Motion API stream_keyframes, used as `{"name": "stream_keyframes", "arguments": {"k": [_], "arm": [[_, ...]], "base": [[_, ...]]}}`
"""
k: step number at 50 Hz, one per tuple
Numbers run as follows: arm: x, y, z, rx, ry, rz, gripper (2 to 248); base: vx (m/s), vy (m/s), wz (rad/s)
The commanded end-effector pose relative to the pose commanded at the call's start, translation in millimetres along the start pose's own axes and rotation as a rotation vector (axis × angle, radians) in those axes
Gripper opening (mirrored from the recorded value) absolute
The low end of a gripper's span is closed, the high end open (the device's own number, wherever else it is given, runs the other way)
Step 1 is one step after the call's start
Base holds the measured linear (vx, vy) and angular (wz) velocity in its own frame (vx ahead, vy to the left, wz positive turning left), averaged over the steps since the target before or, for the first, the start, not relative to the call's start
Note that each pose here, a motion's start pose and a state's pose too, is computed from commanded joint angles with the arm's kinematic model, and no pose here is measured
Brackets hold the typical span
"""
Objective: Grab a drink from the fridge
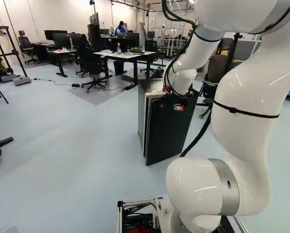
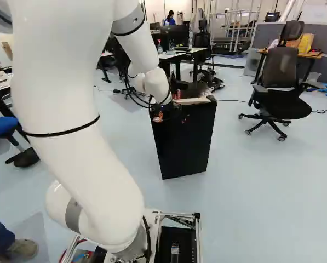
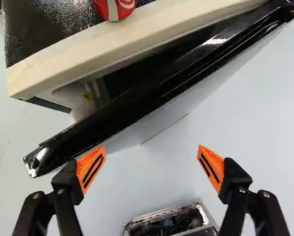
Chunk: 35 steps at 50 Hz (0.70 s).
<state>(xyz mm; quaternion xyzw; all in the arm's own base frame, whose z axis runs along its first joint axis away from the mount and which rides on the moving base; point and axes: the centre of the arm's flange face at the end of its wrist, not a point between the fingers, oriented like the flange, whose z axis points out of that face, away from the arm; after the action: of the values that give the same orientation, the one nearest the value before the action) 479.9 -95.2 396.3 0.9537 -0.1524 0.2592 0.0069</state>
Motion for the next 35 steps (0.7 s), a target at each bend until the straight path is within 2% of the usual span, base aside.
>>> {"name": "stream_keyframes", "arguments": {"k": [10, 35], "arm": [[2.1, -6.1, 11.2, 0.005, 0.013, -0.021, 247], [17.6, -23.0, 15.7, 0.026, 0.119, -0.071, 247]], "base": [[0.000, 0.000, 0.000], [0.000, 0.000, 0.000]]}}
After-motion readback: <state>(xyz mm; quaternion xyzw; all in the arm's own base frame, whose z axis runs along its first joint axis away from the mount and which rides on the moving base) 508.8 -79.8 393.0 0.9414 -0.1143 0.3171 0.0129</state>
